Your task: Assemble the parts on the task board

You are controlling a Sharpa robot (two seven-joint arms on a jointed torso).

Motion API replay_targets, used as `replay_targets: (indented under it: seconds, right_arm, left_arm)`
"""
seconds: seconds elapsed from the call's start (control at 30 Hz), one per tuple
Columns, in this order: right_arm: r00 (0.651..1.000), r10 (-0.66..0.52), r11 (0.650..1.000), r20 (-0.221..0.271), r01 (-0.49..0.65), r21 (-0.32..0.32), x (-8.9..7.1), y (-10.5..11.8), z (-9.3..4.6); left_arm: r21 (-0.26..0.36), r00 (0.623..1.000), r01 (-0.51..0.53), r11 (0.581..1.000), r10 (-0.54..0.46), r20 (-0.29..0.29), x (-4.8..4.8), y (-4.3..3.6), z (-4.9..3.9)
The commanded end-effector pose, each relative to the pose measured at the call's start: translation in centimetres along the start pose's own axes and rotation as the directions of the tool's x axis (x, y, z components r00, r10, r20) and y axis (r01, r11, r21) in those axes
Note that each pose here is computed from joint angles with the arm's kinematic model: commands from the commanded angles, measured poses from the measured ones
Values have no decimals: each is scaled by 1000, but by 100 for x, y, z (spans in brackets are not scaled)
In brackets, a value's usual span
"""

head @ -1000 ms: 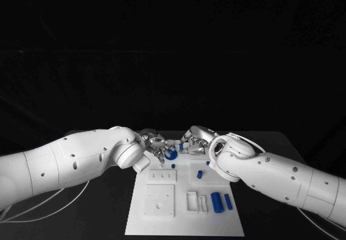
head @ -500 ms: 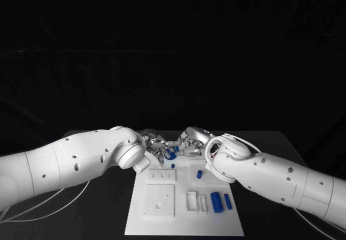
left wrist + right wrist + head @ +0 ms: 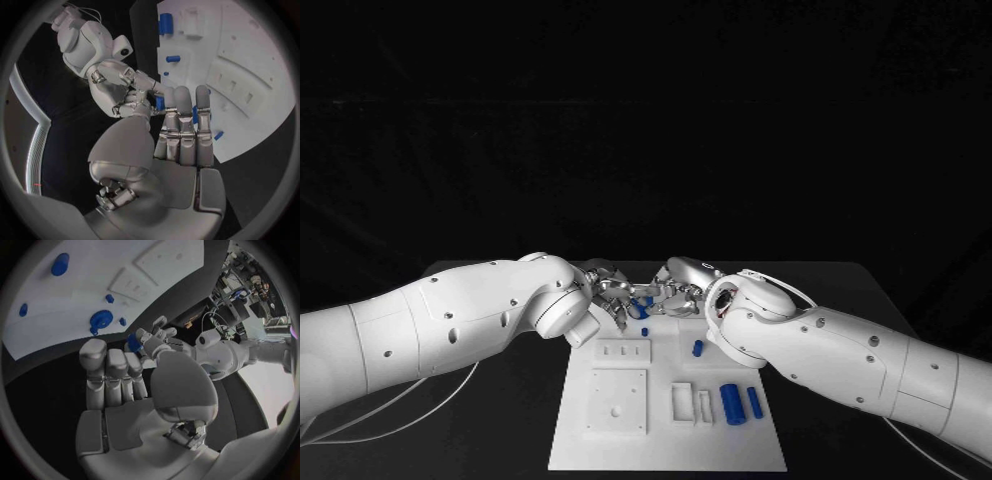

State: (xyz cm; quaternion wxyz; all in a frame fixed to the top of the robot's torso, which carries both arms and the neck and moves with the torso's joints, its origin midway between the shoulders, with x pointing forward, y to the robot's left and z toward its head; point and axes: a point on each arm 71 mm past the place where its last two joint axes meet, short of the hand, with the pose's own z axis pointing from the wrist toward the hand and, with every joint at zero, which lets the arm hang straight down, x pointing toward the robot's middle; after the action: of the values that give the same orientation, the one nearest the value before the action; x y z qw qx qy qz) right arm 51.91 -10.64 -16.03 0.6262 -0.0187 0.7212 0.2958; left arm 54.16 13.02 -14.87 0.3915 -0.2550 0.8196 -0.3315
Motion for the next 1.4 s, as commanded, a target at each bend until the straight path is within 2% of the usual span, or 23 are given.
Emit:
replay_targets:
  seconds: [0.03, 0.67, 1.0, 1.4]
  right_arm:
    - [1000, -14, 1000, -18, 14, -11, 34, 31, 6]
    - [1000, -12, 1000, -25, 11, -16, 68, 55, 9]
    - [999, -16, 1000, -40, 16, -2, 88, -3, -3]
    - [998, -13, 1000, -54, 14, 4, 136, -52, -45]
  left_arm:
    - [20, 1000, -13, 1000, 14, -28, 54, -51, -6]
    - [14, 998, -32, 999, 32, -44, 75, -56, -2]
    - [18, 999, -24, 1000, 25, -36, 66, -52, -6]
    - [20, 998, -16, 1000, 17, -56, 97, -61, -13]
